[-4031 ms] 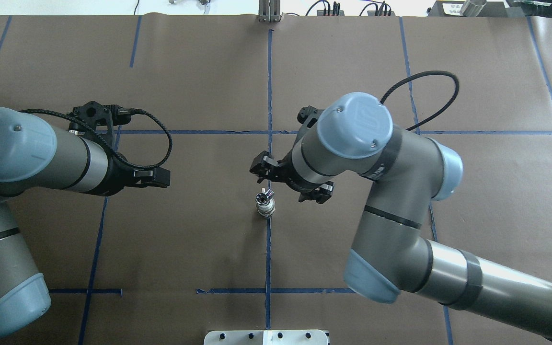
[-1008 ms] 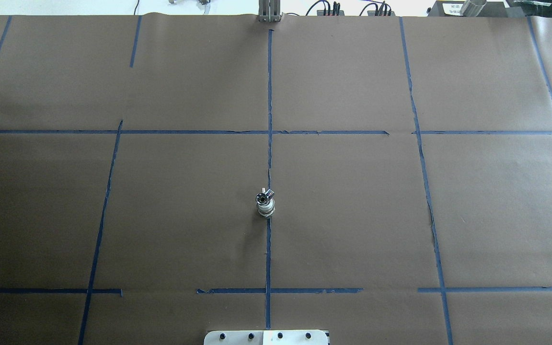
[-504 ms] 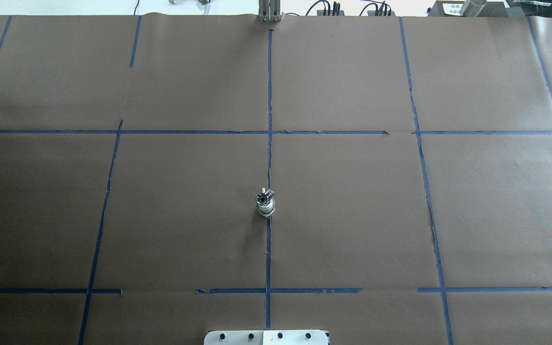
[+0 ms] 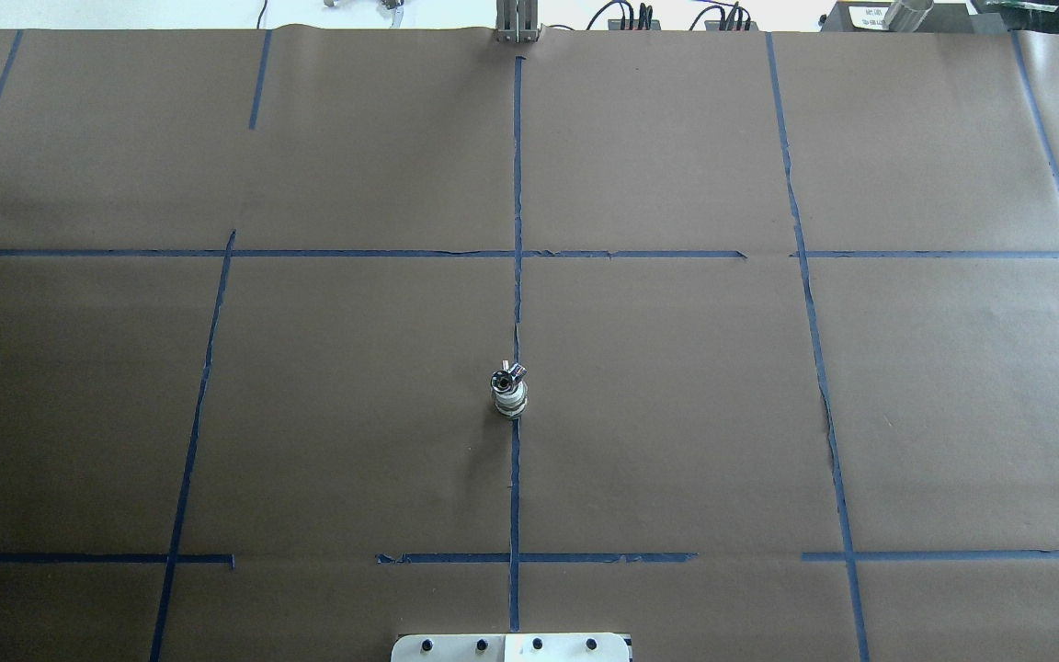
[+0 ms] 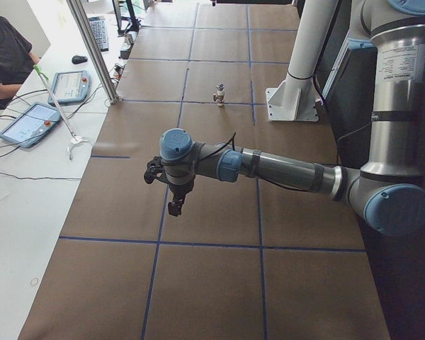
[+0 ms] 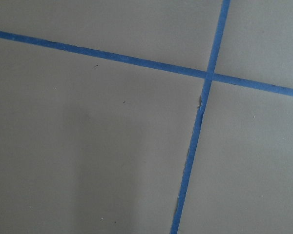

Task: Assemble PPR valve and pipe with both arms

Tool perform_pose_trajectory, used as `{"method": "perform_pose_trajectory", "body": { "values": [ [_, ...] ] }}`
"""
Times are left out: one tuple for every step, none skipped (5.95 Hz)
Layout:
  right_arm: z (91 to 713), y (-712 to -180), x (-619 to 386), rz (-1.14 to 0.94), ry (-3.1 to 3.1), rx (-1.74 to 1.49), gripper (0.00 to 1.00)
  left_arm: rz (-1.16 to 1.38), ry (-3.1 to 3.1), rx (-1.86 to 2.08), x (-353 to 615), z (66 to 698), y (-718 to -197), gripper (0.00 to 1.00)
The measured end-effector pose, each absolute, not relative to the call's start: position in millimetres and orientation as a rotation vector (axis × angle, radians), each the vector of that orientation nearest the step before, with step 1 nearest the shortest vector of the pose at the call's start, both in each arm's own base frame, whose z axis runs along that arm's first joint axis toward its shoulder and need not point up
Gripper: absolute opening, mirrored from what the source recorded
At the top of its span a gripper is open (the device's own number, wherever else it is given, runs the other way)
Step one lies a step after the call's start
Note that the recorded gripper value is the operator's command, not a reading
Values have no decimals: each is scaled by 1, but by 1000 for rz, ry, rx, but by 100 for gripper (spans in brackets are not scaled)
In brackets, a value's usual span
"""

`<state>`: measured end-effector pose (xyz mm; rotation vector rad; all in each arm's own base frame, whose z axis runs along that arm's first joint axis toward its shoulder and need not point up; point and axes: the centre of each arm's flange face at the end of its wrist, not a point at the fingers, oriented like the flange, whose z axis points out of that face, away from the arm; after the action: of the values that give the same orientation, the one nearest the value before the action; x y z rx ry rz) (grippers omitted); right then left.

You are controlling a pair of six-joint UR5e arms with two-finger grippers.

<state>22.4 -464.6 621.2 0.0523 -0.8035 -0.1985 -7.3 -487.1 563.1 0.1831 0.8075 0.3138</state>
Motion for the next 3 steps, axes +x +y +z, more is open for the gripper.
{"method": "perform_pose_trajectory", "body": {
  "values": [
    [622,-468,22,-196,-797,51,100,312,808,160,-7,564,-487,100],
    [627,-471,22,-191,-795,41,100,291,810,134,-7,563,-488,100],
    [632,-472,21,-188,-796,31,100,263,813,121,-7,559,-490,100]
  ]
}}
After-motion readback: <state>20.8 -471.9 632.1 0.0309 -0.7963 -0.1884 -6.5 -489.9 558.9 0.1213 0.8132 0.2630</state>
